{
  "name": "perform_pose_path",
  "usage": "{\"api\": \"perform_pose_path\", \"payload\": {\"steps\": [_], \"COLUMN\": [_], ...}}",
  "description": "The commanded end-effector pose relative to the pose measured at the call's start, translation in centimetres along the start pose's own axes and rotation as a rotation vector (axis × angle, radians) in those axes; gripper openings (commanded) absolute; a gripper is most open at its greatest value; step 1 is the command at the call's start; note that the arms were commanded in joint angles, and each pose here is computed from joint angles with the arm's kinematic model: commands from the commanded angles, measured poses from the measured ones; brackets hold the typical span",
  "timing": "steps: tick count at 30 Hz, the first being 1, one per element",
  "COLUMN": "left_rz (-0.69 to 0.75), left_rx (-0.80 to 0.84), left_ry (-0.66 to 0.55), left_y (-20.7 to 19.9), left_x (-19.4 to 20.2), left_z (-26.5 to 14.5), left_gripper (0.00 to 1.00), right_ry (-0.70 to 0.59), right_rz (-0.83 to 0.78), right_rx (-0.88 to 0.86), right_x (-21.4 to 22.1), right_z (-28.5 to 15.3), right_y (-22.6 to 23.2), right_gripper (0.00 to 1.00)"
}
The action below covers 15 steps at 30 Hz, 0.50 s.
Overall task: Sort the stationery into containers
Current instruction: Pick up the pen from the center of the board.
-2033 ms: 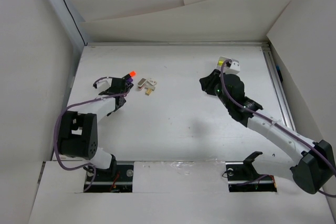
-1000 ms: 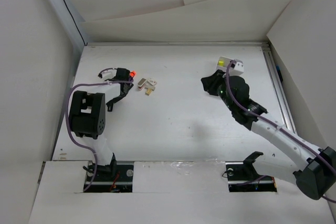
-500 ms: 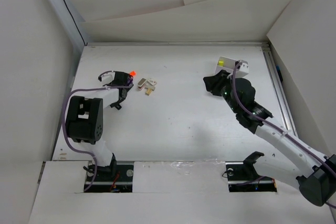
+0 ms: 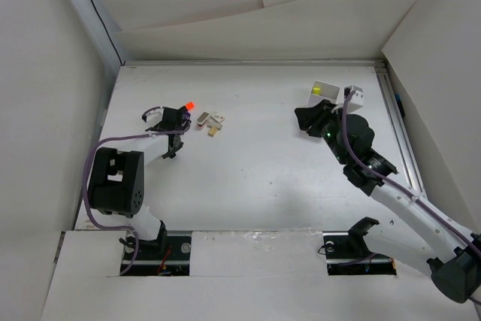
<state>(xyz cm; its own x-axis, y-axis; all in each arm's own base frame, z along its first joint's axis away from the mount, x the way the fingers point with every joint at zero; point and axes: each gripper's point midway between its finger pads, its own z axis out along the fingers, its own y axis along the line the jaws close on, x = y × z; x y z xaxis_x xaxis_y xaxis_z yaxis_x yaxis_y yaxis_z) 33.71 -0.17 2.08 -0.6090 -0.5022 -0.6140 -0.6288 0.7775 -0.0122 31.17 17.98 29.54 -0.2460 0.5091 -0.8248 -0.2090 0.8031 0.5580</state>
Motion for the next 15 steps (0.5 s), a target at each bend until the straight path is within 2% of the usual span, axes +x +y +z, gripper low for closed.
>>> {"api": "perform_pose_path", "payload": {"steps": [1,6,7,9,13,14,15], "left_rz": [-0.005,-0.037,-0.068,-0.071,-0.071,-0.072,-0.041], "left_rx": [0.037,0.097,0.147,0.192,0.372,0.47,0.522], "left_ry": [0.025,-0.032,-0.073,-0.09,-0.146,-0.164,-0.147], "left_y": [0.3,1.0,0.5,0.6,-1.3,-2.5,-3.2], "left_x": [1.4,0.8,-0.1,0.1,-0.5,-0.9,0.2], "left_z": [-1.1,-3.6,-5.2,-6.5,-11.4,-13.3,-13.9], "left_gripper": [0.07,0.06,0.06,0.06,0.06,0.06,0.08], "right_ry": [-0.047,0.019,0.024,0.09,0.176,0.194,0.224], "right_rz": [0.001,-0.016,-0.015,-0.03,-0.03,-0.031,-0.031], "right_rx": [-0.026,-0.074,-0.097,-0.151,-0.273,-0.299,-0.343], "right_x": [-1.0,0.3,0.2,1.6,2.6,2.8,3.3], "right_z": [-0.1,0.7,0.6,1.0,1.0,1.0,0.5], "right_y": [0.4,1.4,1.9,2.8,5.5,6.0,6.7], "right_gripper": [0.44,0.53,0.55,0.6,0.69,0.7,0.71]}}
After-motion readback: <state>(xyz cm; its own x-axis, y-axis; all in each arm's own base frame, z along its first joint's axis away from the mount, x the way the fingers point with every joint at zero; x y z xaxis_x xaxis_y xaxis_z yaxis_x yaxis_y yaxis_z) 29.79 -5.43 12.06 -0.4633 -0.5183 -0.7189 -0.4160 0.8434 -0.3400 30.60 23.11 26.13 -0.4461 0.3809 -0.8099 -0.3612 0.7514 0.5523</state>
